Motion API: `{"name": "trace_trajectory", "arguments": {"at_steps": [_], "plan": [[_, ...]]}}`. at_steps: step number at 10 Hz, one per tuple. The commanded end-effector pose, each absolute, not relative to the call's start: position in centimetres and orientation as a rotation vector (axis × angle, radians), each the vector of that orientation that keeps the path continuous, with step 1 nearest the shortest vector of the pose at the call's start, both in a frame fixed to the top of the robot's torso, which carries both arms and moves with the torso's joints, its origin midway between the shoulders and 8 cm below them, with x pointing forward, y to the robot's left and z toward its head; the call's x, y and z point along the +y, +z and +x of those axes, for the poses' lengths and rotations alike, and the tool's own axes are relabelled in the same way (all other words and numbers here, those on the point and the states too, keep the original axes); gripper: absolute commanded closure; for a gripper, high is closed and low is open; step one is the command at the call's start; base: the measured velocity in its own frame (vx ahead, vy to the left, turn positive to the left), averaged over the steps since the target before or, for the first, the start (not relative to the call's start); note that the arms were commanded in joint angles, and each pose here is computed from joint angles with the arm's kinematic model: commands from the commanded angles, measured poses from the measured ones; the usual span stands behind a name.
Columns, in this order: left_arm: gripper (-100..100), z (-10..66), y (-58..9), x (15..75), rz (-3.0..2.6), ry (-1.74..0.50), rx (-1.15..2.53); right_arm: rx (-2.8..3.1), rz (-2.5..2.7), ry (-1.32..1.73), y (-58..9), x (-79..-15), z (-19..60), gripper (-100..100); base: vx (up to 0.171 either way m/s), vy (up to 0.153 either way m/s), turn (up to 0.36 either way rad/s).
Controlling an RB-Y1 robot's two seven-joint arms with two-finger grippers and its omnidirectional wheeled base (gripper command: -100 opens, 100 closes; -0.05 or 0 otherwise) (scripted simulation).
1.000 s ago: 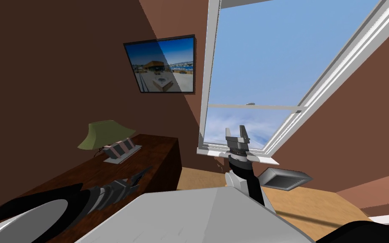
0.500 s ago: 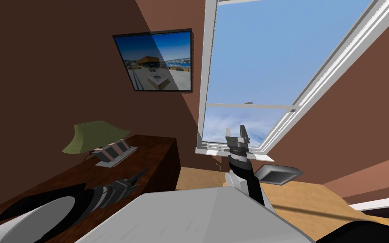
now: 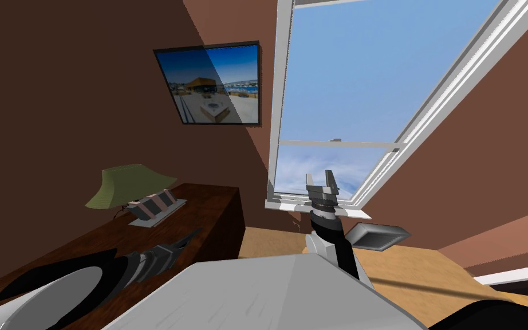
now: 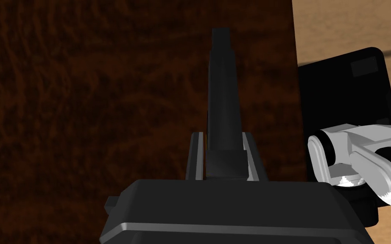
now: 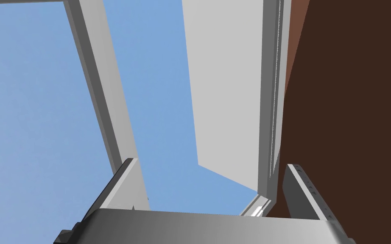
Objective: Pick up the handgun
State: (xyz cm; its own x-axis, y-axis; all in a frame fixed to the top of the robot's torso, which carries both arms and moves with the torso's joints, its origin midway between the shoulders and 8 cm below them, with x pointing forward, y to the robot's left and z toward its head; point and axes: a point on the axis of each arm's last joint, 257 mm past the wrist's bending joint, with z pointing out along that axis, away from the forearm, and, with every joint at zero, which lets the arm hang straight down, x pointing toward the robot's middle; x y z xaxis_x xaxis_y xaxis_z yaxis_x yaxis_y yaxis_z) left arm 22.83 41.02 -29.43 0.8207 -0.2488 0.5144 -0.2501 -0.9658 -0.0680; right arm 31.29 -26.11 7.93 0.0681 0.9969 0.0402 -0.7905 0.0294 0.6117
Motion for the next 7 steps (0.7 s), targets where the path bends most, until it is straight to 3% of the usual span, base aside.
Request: {"name": "trace_trajectory", "arguments": {"at_steps": [1,2,3,6,7], "plan": [[100,22.8,-29.4,41.0,2.995,0.846,-0.41,0.463,0.558,1.456,7.9,-26.1,31.3,0,0.0,0.0,0.0],[0,22.8,-29.4,41.0,2.995,0.846,-0.411,0.463,0.558,1.456,7.9,-26.1,31.3,0,0.0,0.0,0.0],[100,22.6,-28.6,40.6,2.99,0.845,-0.428,0.463,0.558,1.456,7.9,-26.1,31.3,0,0.013,0.013,0.127],[100,22.4,-28.1,40.2,2.987,0.844,-0.443,0.463,0.558,1.456,7.9,-26.1,31.3,0,0.018,0.014,0.07],[0,22.3,-28.1,40.1,2.987,0.842,-0.444,0.463,0.558,1.456,7.9,-26.1,31.3,0,0.0,0.0,0.0]]}}
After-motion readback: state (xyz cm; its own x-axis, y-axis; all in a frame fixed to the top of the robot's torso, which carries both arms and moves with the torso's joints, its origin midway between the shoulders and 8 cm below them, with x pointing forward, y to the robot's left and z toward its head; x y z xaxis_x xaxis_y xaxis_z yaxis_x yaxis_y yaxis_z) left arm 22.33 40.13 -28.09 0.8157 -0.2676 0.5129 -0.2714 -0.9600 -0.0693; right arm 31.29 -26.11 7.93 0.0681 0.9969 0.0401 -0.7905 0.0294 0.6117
